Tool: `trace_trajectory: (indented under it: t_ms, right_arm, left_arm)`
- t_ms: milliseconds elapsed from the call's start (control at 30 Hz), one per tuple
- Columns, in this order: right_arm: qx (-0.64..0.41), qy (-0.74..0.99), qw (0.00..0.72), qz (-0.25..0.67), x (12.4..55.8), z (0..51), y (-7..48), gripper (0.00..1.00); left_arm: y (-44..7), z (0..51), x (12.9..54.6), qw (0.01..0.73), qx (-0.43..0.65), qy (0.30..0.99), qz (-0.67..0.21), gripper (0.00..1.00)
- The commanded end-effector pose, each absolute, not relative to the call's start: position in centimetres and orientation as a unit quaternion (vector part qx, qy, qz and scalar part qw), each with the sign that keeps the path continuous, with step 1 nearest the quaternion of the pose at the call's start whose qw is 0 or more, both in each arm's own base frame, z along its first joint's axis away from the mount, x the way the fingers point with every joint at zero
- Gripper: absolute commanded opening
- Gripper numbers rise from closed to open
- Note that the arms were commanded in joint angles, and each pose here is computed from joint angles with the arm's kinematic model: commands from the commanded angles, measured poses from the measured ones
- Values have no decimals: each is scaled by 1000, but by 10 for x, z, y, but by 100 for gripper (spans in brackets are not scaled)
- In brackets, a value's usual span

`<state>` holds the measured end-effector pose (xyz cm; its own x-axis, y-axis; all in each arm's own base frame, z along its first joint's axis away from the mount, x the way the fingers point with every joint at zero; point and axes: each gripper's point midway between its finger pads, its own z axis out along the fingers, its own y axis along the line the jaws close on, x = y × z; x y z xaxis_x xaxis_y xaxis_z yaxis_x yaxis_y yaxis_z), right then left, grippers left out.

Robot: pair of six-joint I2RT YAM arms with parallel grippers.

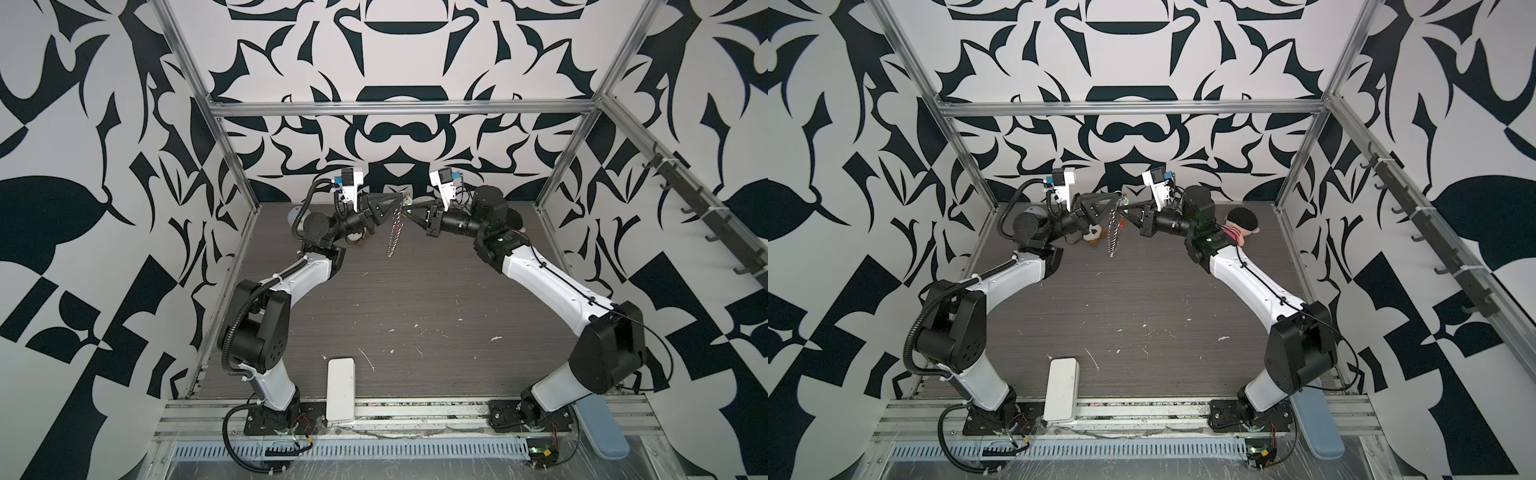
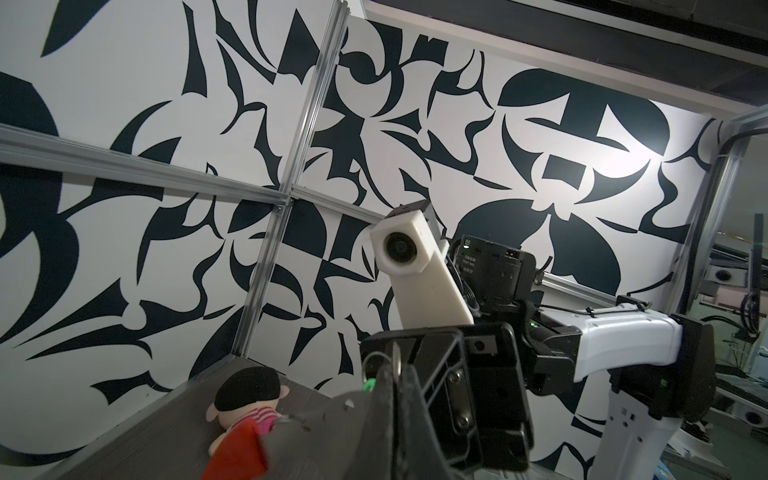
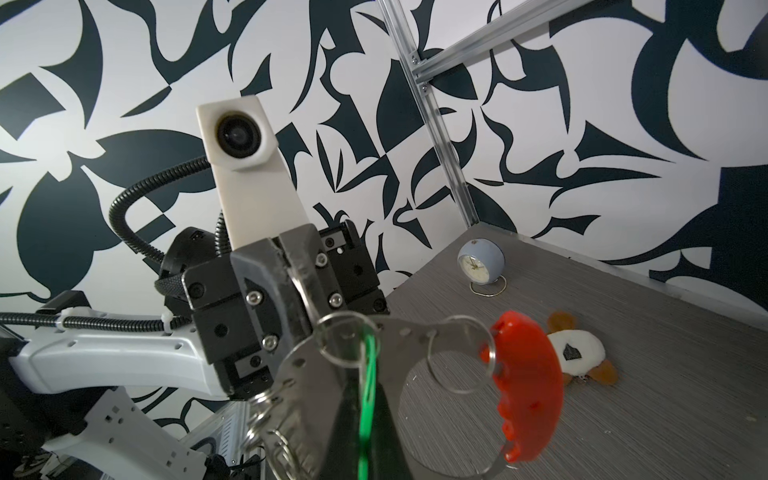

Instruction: Put the keys on the keyring

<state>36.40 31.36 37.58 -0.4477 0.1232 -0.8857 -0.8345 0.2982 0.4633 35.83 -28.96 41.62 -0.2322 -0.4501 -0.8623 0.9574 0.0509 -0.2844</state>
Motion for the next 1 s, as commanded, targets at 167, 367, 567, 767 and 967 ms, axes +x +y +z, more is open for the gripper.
trace_trajectory:
  t_ms: [167, 367, 567, 767, 967]
  right_arm:
    - [-337, 677, 424, 498, 337, 363, 340, 0]
    - [-353, 677, 414, 496, 332, 360, 348, 0]
    - [-314, 693, 469, 448, 348, 368, 321, 7]
    - [-290, 690, 510, 423, 349, 382, 287, 31]
    - [-302, 680, 514, 428, 348, 389, 290, 35]
  left_arm:
    - [-283, 431, 353, 593, 273, 425, -627, 0]
    - [-284, 428, 353, 591, 275, 427, -627, 0]
    - [-282, 425, 352, 590, 277, 431, -624, 0]
    - [-281, 425, 350, 584, 282, 432, -626, 0]
    - [-283, 425, 349, 578, 282, 433, -632, 0]
